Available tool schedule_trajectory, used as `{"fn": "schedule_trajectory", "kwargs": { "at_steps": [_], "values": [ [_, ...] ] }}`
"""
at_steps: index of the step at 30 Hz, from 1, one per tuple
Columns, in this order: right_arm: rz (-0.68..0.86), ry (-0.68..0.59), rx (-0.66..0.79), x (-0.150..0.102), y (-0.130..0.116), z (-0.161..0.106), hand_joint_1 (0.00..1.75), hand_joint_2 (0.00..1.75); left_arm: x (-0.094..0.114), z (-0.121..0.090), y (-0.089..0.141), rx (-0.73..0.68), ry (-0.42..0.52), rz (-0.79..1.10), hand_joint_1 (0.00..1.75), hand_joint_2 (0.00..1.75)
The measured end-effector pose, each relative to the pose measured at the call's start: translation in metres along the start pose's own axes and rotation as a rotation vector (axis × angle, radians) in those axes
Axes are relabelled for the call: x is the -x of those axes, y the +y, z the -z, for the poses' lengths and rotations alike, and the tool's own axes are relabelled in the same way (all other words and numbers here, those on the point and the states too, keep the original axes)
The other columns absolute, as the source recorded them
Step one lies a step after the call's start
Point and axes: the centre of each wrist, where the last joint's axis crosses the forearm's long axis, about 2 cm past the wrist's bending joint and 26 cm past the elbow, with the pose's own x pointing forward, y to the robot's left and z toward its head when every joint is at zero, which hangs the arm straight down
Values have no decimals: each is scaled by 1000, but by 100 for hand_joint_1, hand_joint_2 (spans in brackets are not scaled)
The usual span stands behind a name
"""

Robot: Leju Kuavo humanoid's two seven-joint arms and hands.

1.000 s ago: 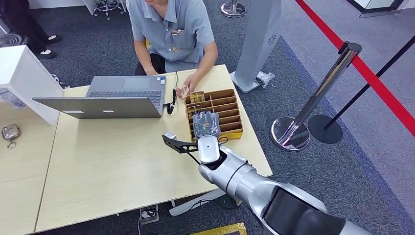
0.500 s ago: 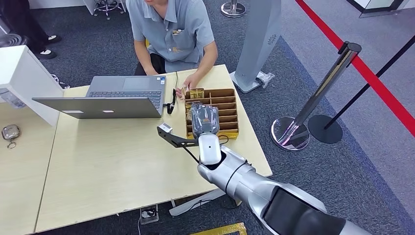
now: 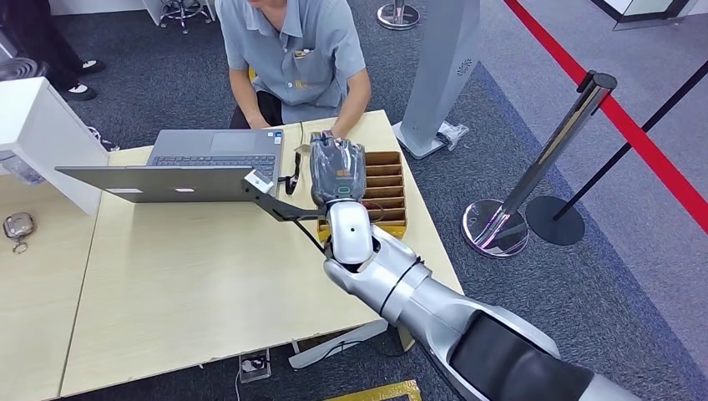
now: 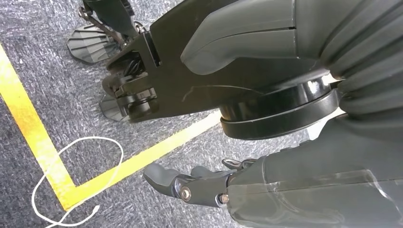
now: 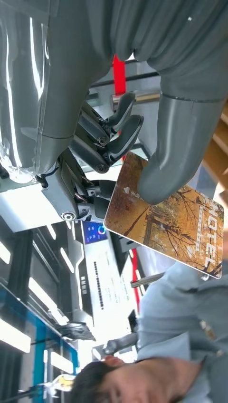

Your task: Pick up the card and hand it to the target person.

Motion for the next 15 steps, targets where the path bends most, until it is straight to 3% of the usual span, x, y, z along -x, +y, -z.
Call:
{"fn": "schedule_trajectory", "kwargs": {
  "at_steps": [15],
  "values": [
    [-42, 7, -98, -12, 8, 14, 175, 175, -9, -3, -3, 14, -24, 77, 0, 175]
  ]
}}
